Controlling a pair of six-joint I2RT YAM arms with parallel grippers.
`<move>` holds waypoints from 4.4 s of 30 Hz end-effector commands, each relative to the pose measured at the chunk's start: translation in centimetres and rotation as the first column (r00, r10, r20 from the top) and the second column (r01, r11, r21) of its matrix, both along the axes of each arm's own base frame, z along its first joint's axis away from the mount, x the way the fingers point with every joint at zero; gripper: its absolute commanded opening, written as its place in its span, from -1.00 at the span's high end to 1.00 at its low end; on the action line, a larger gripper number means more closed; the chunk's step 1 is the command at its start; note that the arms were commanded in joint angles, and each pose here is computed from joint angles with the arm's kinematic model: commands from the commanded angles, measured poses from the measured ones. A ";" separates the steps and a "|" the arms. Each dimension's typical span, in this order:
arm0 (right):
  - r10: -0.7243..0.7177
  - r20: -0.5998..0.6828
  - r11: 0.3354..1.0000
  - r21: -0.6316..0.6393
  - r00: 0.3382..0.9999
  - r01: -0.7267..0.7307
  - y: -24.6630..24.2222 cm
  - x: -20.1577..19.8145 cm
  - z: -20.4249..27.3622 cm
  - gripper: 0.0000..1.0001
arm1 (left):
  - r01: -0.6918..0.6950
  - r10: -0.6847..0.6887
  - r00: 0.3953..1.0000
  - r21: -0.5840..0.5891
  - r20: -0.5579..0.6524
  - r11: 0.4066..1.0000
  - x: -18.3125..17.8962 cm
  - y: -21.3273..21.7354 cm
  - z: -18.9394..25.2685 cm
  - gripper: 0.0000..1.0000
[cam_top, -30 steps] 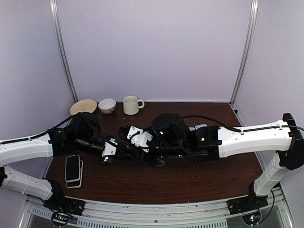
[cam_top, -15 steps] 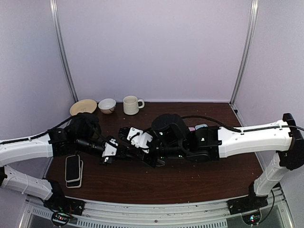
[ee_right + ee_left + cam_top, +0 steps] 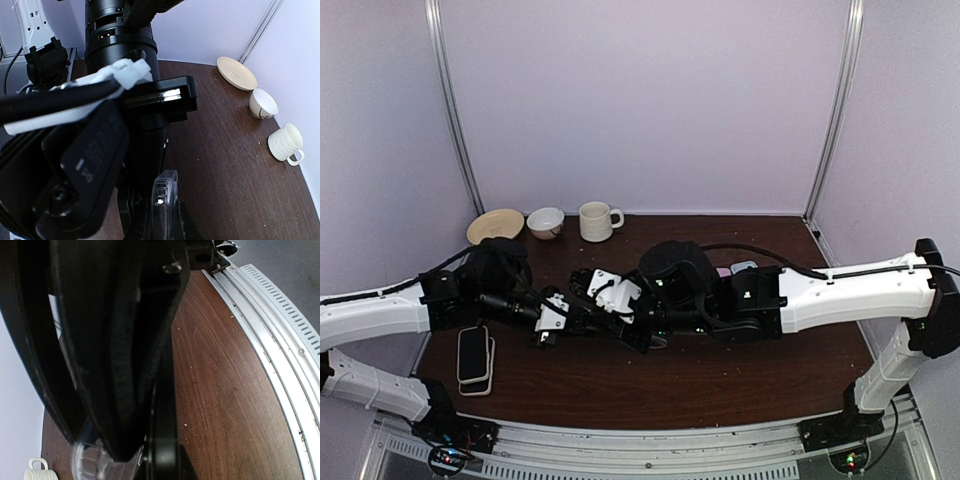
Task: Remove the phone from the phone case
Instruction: Remove the phone case from the phone, then place the phone case at the center of the board, then pass from the left arm to the right
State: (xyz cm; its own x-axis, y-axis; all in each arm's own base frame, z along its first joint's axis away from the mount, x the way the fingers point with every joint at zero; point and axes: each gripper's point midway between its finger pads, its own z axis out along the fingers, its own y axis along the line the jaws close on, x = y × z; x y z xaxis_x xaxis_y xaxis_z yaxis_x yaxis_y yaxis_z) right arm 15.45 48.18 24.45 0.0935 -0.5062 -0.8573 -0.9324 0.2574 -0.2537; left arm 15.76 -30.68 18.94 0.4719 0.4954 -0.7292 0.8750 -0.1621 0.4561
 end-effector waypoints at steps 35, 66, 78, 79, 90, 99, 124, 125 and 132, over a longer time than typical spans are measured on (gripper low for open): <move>-0.275 0.064 0.944 -0.169 0.959 0.282 -9.0 2.5 -3.5 0.90 | -0.065 0.091 0.973 -0.129 0.210 0.990 2.1 0.3 5.8 1.00; -0.771 -0.538 0.352 0.083 0.339 0.932 -21.8 23.1 -4.8 1.00 | -0.057 0.086 0.972 -0.135 0.219 0.989 1.8 0.5 6.2 1.00; -0.605 -0.760 0.317 0.046 0.239 0.947 -19.1 29.5 -10.6 1.00 | -0.055 0.082 0.973 -0.132 0.215 0.990 1.8 0.5 6.1 1.00; -0.593 -0.769 0.320 0.046 0.238 0.946 -18.8 29.8 -10.9 1.00 | -0.055 0.083 0.973 -0.131 0.214 0.990 1.8 0.5 6.0 1.00; -0.560 -0.808 0.362 -0.039 0.184 0.931 -19.3 30.5 -15.5 0.55 | -0.056 0.082 0.974 -0.127 0.212 0.990 1.8 0.5 5.9 1.00; -0.607 -0.772 0.387 -0.079 0.189 0.919 -21.1 30.7 -16.1 0.41 | -0.055 0.080 0.975 -0.124 0.208 0.991 1.8 0.4 5.7 1.00; -0.571 -0.414 0.738 0.121 0.709 0.664 -20.6 22.2 -2.9 -0.91 | -0.302 0.291 0.952 -0.133 -0.098 0.944 5.1 -1.2 6.0 1.00; -0.550 -0.398 0.754 0.141 0.734 0.642 -20.4 21.6 -2.3 -0.93 | -0.320 0.305 0.945 -0.131 -0.120 0.938 5.3 -1.3 6.2 1.00; -0.373 -0.169 0.872 0.272 0.912 0.407 -18.4 15.8 2.4 -0.99 | -0.504 0.474 0.836 -0.049 -0.277 0.862 8.2 -1.5 6.7 1.00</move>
State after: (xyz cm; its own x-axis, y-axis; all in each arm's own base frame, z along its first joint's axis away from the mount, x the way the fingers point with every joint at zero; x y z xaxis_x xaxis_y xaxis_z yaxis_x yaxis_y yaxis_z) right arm 34.32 28.23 23.32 -0.3855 -0.1468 -0.9110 -0.6319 0.7615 0.1447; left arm 21.26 -31.60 21.98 0.1200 0.5870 -0.8006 0.9411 0.1896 0.2801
